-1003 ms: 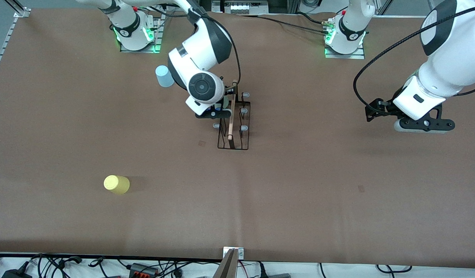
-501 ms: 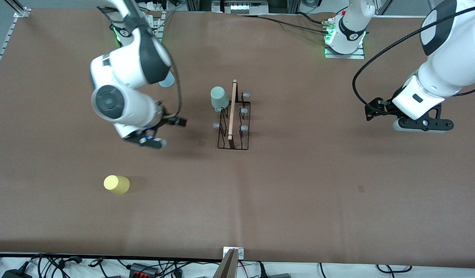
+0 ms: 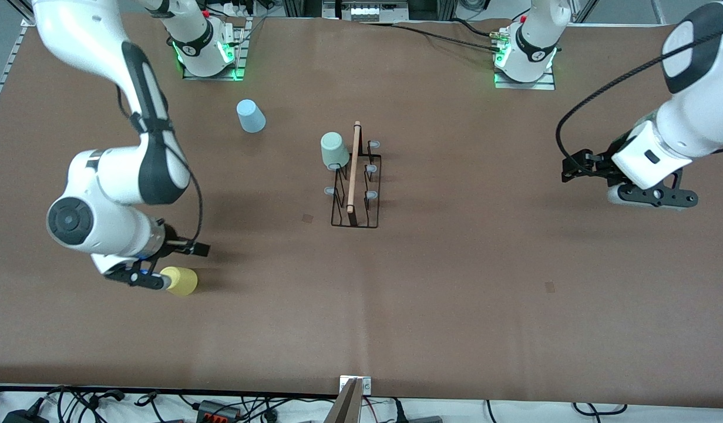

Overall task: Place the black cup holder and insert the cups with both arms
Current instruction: 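Move the right gripper to the yellow cup and grasp it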

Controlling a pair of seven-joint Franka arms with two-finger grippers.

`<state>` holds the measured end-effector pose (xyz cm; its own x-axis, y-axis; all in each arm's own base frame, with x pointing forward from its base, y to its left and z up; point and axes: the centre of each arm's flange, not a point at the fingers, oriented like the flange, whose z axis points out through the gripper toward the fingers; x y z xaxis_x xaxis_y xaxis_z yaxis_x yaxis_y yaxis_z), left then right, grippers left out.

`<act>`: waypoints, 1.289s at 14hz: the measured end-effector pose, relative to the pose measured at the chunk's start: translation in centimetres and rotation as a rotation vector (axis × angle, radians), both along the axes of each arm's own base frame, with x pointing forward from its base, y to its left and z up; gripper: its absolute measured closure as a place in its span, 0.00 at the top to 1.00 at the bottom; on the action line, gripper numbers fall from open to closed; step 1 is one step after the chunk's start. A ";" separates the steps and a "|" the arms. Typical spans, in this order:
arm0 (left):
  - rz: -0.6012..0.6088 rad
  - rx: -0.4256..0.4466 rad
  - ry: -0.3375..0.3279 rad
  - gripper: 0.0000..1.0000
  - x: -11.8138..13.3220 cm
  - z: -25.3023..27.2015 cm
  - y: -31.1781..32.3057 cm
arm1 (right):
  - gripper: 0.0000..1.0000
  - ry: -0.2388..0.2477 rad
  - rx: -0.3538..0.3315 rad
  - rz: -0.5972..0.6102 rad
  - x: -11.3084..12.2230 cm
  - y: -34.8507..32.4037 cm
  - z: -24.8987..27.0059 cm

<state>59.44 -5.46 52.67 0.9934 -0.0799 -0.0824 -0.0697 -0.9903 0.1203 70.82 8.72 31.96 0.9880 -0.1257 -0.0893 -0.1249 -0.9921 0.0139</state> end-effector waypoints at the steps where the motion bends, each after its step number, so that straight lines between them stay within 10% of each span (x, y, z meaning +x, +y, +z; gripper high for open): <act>1: -0.010 -0.025 0.010 1.00 0.6 -0.1 0.9 | 1.00 -0.007 0.000 0.047 0.8 -2.3 -1.2; 15: -0.036 0.090 -0.030 1.00 2.2 1.5 0.9 | 1.00 -0.066 0.000 0.157 2.8 -5.2 -8.8; 18: -0.026 0.097 -0.030 1.00 2.2 1.5 1.1 | 0.67 -0.070 0.000 0.167 2.8 -5.2 -8.8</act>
<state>61.66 -4.36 54.12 0.9932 -0.0991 -0.0610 -0.0979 -0.9950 0.0210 73.66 3.52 23.19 0.9990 0.0407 -0.0198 0.0409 -0.9991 0.0106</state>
